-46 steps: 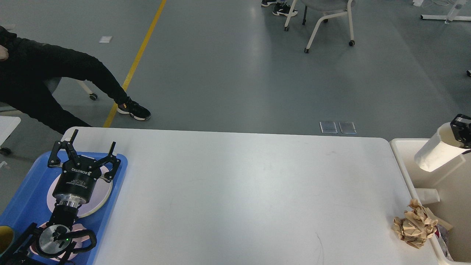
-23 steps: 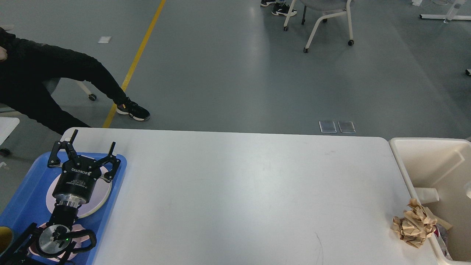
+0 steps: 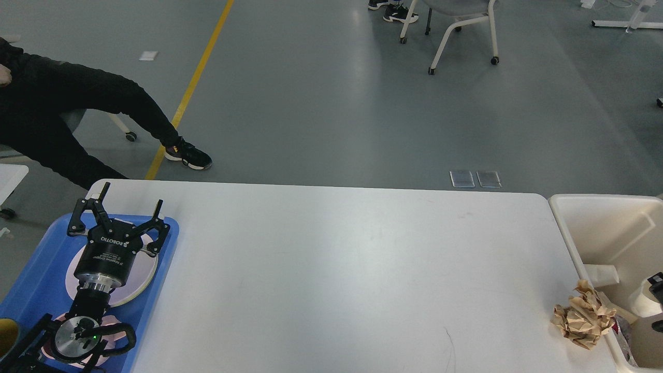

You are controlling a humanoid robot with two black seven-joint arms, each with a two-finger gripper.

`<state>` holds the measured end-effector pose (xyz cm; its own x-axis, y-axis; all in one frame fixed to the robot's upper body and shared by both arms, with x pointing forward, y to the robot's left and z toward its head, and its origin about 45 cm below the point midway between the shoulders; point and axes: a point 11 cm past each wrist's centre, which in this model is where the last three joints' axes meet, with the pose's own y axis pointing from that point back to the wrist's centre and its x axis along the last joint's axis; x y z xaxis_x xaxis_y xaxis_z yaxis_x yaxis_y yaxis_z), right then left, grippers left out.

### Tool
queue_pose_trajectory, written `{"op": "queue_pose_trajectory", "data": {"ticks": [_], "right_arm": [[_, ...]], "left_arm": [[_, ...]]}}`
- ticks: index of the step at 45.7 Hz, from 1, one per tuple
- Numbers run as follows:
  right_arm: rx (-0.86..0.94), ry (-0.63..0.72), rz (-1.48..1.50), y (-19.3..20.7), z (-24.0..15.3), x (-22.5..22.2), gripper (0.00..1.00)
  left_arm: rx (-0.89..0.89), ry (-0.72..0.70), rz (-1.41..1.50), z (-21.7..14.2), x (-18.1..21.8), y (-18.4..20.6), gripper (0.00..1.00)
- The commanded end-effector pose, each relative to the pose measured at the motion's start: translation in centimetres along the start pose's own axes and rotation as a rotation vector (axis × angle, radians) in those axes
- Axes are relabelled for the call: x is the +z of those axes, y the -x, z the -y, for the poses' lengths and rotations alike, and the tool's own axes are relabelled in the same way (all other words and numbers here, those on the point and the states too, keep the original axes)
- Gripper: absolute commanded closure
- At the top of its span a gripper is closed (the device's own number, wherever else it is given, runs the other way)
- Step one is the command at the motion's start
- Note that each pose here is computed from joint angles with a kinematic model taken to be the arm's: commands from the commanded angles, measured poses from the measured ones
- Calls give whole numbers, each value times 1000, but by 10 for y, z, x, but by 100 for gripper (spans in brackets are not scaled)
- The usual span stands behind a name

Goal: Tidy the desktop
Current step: 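Drop the cup into the bin and raise the right gripper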

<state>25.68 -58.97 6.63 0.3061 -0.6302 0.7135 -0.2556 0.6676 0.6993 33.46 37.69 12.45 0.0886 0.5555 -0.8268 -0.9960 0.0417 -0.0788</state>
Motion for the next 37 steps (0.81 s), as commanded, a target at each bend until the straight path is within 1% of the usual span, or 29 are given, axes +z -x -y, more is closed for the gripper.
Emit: {"op": "queue_pose_trajectory", "data": {"ticks": [1, 6, 15, 16, 19, 20, 21, 24, 27, 37], "right_arm": [[8, 5, -6, 18, 2, 2, 100], [-1, 10, -14, 28, 3, 5, 100], [1, 24, -24, 32, 5, 14, 100], [9, 26, -28, 32, 5, 15, 89], [68, 25, -14, 26, 5, 15, 22], [94, 25, -6, 23, 4, 15, 5], [117, 25, 0, 21, 4, 15, 0], [141, 25, 10, 23, 4, 15, 0], [128, 21, 4, 32, 3, 13, 0], [125, 19, 4, 31, 3, 13, 0]], "left_arm": [[0, -1, 0, 0, 0, 0, 4], [0, 0, 0, 0, 0, 0, 4], [0, 0, 0, 0, 0, 0, 4], [0, 0, 0, 0, 0, 0, 4], [0, -1, 0, 0, 0, 0, 4], [0, 0, 0, 0, 0, 0, 4], [0, -1, 0, 0, 0, 0, 4], [0, 0, 0, 0, 0, 0, 4], [0, -1, 0, 0, 0, 0, 4], [0, 0, 0, 0, 0, 0, 4]]}}
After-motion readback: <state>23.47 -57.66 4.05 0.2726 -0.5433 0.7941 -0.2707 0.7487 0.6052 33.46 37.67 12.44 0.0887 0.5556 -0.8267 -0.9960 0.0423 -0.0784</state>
